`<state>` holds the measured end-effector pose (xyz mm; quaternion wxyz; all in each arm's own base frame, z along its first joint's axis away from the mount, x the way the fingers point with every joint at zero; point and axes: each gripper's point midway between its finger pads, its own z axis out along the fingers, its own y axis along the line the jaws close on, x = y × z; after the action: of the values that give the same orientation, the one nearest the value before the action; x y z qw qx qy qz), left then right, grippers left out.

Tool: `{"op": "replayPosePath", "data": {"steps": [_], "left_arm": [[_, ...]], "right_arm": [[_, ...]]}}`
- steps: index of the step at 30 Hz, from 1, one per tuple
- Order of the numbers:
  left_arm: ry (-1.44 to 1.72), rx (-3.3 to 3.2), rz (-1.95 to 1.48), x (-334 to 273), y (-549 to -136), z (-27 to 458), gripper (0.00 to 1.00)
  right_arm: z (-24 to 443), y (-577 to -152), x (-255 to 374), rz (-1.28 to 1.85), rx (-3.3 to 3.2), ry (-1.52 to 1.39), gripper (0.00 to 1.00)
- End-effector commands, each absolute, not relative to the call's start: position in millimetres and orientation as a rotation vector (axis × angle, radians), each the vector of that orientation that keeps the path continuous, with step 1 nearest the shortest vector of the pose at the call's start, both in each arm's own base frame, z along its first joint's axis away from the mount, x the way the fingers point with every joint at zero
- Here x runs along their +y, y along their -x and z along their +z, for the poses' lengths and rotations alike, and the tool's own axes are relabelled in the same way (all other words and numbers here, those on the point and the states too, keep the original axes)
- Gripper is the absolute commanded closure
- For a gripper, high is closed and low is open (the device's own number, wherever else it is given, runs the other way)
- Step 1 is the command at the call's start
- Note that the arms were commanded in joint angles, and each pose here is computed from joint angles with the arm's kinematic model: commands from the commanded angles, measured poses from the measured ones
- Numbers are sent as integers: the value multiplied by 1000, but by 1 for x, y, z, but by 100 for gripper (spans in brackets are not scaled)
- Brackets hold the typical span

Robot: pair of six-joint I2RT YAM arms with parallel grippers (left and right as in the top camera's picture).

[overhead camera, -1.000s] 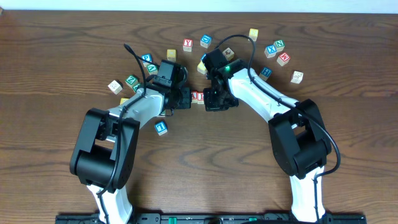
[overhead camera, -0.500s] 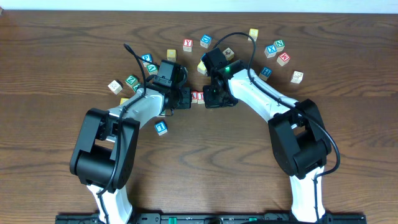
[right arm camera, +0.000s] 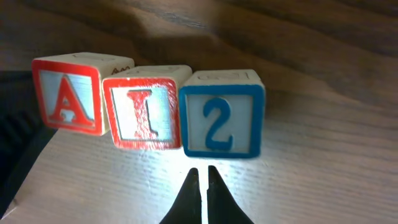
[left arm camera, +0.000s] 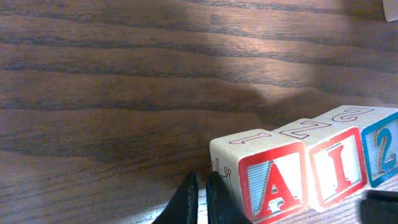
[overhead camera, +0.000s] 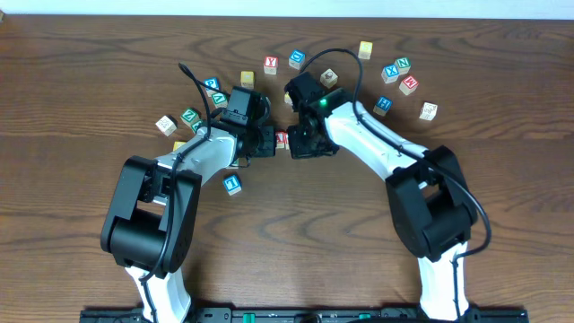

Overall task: Spell out AI2
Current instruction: 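Lift the right gripper away from the row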

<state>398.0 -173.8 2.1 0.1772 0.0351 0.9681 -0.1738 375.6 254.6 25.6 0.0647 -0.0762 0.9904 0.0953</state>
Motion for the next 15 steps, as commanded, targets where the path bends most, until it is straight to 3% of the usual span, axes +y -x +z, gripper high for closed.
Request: {"op": "replayPosePath", "data": {"steps": [1, 6, 15], "left_arm": [[-103, 2732, -472, -171, -398, 8, 93], [-103, 2732, -472, -171, -398, 8, 93], [-103, 2732, -472, -171, -398, 8, 93]], "right_arm": [[71, -390, 240, 314, 2891, 177, 99], [77, -403, 218, 281, 2869, 102, 99], [41, -410, 221, 267, 2906, 82, 99]]}}
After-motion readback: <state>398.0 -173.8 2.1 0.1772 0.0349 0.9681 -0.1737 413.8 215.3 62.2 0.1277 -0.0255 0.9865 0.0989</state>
